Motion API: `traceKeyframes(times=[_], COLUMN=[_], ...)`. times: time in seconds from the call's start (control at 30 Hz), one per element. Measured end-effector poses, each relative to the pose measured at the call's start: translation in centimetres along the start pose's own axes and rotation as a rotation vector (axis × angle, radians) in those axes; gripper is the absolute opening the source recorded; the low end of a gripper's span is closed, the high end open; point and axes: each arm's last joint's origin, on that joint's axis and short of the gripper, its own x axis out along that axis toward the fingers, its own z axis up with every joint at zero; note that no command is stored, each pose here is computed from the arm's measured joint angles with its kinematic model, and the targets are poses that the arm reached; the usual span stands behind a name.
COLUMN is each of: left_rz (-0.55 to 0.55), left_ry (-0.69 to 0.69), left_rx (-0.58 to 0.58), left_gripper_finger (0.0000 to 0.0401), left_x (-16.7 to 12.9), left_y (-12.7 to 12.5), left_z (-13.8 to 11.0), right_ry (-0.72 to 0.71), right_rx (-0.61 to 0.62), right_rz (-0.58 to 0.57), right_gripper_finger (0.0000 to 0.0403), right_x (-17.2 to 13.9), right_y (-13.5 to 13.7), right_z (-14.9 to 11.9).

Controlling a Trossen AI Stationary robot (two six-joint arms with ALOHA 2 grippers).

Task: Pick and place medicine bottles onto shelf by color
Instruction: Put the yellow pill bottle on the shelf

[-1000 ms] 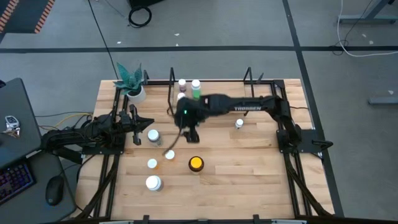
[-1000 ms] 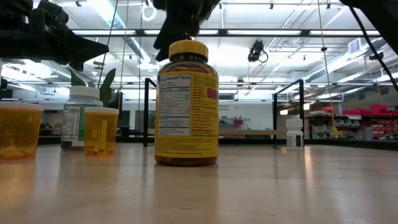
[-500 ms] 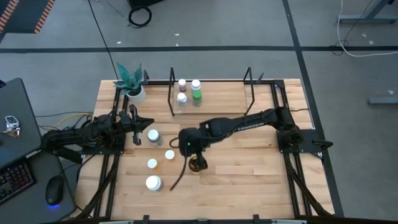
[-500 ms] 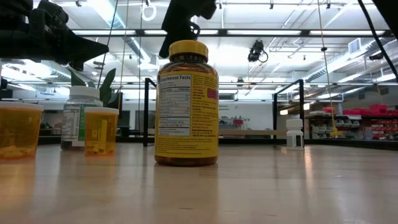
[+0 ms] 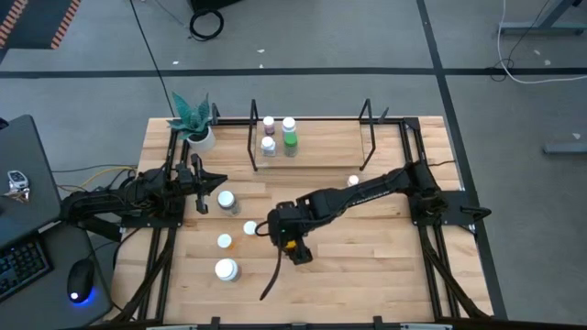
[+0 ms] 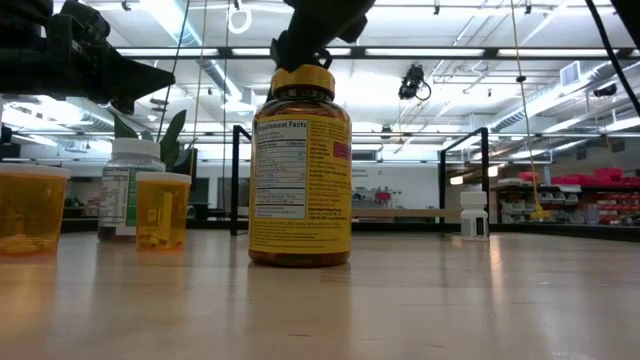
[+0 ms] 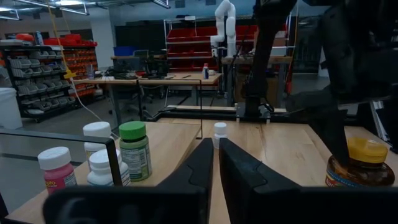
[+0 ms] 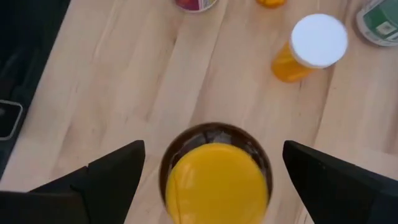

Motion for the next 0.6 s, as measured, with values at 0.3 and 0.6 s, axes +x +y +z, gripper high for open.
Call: traceKeyframes(times=[0.3,0.6], left_rz=[0.0,0.0], left_ry=[0.0,0.0], left_rx=[0.0,0.0], left_gripper_finger=[0.0028,0.0034], left_x=[0.0,0.0], left_y=[0.0,0.0], left_z=[0.0,0.0], right_ry=[0.025,0.046], right_rx=[-0.024,-0.028], right_rz=[-0.066,-0.066], right_gripper_finger=[0.0358,0.0284], right_x=[0.46,0.42], right_y=[-0.03,-0.07], right_z=[-0.47,-0.66])
